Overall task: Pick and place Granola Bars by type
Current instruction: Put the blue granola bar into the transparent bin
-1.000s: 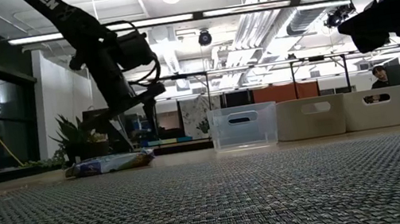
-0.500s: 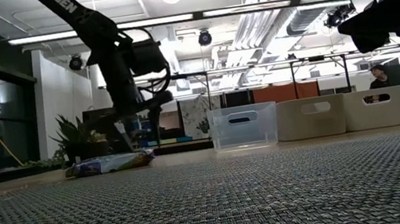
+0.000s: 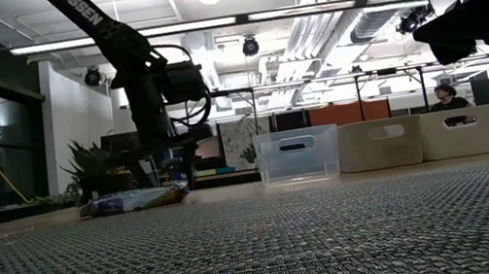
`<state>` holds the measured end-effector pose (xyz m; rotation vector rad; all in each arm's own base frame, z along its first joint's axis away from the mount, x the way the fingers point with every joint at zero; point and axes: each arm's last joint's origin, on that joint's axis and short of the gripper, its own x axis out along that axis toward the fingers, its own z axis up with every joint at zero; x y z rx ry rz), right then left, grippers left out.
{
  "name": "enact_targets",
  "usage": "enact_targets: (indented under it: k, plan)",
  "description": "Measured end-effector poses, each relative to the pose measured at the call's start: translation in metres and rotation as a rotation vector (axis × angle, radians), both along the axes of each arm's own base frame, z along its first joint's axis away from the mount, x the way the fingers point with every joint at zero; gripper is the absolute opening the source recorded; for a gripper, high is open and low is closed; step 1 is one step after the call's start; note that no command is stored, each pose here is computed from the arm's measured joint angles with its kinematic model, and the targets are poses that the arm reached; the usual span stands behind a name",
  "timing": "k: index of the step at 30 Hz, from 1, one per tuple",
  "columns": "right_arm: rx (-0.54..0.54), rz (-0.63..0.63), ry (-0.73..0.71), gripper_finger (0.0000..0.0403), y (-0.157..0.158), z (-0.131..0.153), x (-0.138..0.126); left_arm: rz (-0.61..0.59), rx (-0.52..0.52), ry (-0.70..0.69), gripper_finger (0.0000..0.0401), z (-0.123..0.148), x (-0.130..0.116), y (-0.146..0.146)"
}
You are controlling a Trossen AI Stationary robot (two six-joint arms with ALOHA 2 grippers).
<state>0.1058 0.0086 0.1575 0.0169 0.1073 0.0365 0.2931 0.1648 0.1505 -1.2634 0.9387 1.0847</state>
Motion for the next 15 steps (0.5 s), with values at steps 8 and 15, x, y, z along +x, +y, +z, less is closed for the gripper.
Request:
enact_targets:
  k: [8,15]
  plan:
    - [0.0,0.0,0.0,0.0,0.0,-0.0001,0.0,-0.007,0.008,0.01,0.0268,-0.002,0.0011,-0.001]
    - [0.0,0.0,0.0,0.0,0.0,0.0,0.0,-0.01,0.003,0.016,0.0222,-0.0031,0.0004,-0.0014]
